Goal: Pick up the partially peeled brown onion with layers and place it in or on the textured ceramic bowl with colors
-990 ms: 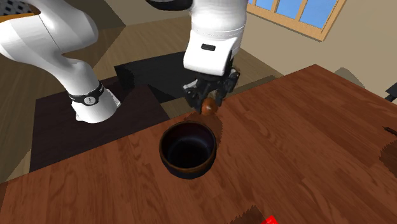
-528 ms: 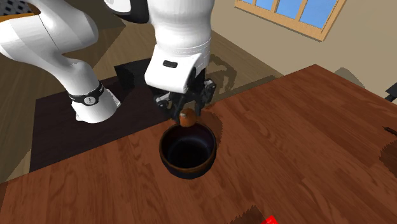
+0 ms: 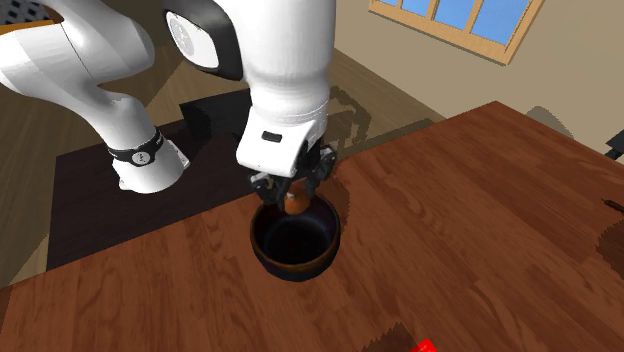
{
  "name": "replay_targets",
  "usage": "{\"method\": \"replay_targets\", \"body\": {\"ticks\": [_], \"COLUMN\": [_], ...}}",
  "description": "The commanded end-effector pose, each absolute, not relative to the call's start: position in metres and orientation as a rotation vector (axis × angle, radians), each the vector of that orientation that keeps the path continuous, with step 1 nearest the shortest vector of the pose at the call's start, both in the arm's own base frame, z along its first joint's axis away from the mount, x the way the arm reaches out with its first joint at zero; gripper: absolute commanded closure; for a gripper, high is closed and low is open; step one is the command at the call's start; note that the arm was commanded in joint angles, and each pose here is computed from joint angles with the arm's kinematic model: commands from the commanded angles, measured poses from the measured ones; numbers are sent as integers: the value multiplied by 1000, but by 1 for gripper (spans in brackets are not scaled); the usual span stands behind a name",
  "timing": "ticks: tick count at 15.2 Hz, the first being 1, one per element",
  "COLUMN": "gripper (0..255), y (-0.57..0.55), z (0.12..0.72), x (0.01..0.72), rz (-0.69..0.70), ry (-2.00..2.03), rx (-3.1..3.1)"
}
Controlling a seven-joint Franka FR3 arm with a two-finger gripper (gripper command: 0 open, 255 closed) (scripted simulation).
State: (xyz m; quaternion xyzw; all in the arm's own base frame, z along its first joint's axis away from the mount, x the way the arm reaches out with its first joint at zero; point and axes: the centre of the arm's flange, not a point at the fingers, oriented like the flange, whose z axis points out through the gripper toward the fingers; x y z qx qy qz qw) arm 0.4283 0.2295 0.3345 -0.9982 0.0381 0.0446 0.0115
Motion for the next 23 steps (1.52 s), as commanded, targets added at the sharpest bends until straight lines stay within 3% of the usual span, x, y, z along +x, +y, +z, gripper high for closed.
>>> {"method": "replay_targets", "body": {"ticks": [1,10,11,16,20,23], "gripper": [255,255,0,0,0,0], "y": [230,230,230,230,228,228], "z": [324,317,317,317,366,366], "x": [429,429,429,429,433,433], "rz": [138,138,138,138,138,138], "ry": [119,119,119,119,119,119], "rx": [-3113,-3113,-3113,-3113,-3113,-3113]}}
